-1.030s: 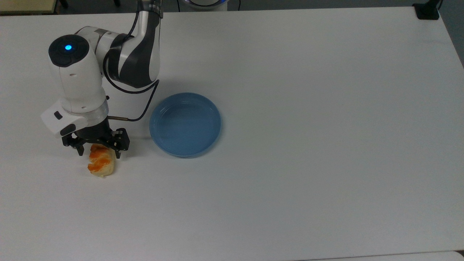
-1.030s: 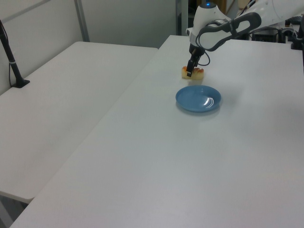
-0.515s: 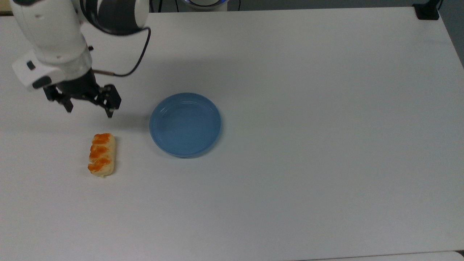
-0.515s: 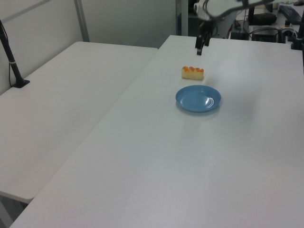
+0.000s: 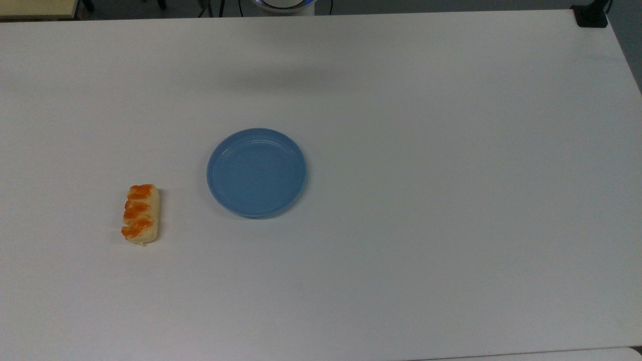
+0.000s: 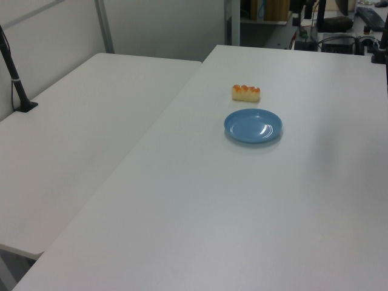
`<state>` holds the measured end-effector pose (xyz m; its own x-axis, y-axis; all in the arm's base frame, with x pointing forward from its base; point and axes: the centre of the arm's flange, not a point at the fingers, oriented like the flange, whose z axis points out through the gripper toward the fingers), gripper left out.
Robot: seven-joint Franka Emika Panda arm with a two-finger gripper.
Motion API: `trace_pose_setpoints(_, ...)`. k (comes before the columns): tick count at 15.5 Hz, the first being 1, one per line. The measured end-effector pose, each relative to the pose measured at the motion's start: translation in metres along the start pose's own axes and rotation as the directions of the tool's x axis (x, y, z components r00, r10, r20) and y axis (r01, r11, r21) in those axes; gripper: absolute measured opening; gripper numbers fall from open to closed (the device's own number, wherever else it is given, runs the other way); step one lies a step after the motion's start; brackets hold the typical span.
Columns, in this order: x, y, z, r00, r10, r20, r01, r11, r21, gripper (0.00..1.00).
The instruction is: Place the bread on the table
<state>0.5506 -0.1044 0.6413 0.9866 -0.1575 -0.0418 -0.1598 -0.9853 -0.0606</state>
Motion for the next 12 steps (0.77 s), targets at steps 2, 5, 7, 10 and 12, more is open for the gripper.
trace_pose_setpoints(2,-0.015,-0.034,0.002,0.999,-0.043,0.013,0.043,0.999,0.001,1.00)
trace_pose_setpoints(5,-0.013,-0.067,0.021,0.995,-0.095,0.021,0.095,0.995,-0.004,1.00)
trace_pose_setpoints(7,-0.001,-0.069,0.032,0.993,-0.115,-0.032,0.114,0.993,-0.022,1.00)
trace_pose_setpoints(10,0.008,-0.063,0.038,0.990,-0.123,-0.072,0.120,0.992,-0.042,1.00)
trace_pose_setpoints(12,0.008,-0.058,0.037,0.990,-0.118,-0.073,0.115,0.992,-0.042,1.00)
